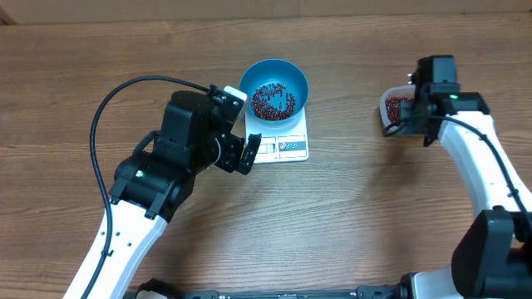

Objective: Scoop item into bowl and weigh 150g on scale
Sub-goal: 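Move the empty red cup back to the bean tub, then scoop beans again with the red cup in the tub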

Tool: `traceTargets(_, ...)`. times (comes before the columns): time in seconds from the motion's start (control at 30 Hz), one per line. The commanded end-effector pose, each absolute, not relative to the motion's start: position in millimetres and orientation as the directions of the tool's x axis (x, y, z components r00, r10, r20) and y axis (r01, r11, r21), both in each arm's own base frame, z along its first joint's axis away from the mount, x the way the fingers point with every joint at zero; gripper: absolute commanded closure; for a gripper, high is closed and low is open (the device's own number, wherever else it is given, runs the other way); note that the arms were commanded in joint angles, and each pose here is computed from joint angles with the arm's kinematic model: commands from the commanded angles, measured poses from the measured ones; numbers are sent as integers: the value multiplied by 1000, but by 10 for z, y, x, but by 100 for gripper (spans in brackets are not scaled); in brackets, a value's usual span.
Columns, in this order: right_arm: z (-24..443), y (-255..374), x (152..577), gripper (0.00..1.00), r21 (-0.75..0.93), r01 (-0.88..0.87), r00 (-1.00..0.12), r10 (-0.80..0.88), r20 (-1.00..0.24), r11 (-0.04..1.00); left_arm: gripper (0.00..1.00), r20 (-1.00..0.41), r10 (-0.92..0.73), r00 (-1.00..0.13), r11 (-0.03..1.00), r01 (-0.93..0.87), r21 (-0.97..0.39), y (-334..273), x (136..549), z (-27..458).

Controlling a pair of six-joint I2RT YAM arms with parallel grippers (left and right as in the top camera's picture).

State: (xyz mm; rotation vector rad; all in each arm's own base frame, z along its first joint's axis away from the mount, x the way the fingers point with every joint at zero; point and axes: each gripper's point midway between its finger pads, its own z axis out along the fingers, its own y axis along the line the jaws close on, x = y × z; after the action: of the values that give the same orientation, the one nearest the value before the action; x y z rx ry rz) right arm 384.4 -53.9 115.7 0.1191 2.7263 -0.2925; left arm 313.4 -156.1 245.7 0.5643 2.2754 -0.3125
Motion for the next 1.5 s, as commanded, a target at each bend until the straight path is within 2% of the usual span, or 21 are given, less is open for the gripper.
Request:
traceTargets(0.0, 1146, -444, 3881, 96, -4, 129, -907, 116, -406, 992, 0, -740, 310, -597, 862, 505, -47, -1567, 3108, 2508)
traceTargets(0.23, 1126, -415, 3888, 96, 141, 125, -902, 172, -395, 982, 0, -740, 310, -597, 862, 505, -47, -1567, 3108, 2508)
traceTargets(0.5, 855, -258, 3892, 96, 238, 104, -931, 178, -318, 966, 0, -740, 310, -597, 862, 505, -47, -1567, 3108, 2508)
traceTargets(1.13, 1016, -380, 3931, 96, 470, 127, -895, 305, -325, 874, 0, -740, 310, -597, 862, 505, -47, -1567, 3108, 2508)
traceTargets(1.47, 895, -530, 3937, 96, 559, 168, -884, 376, -279, 812, 0, -740, 310, -597, 862, 505, -47, -1567, 3108, 2507)
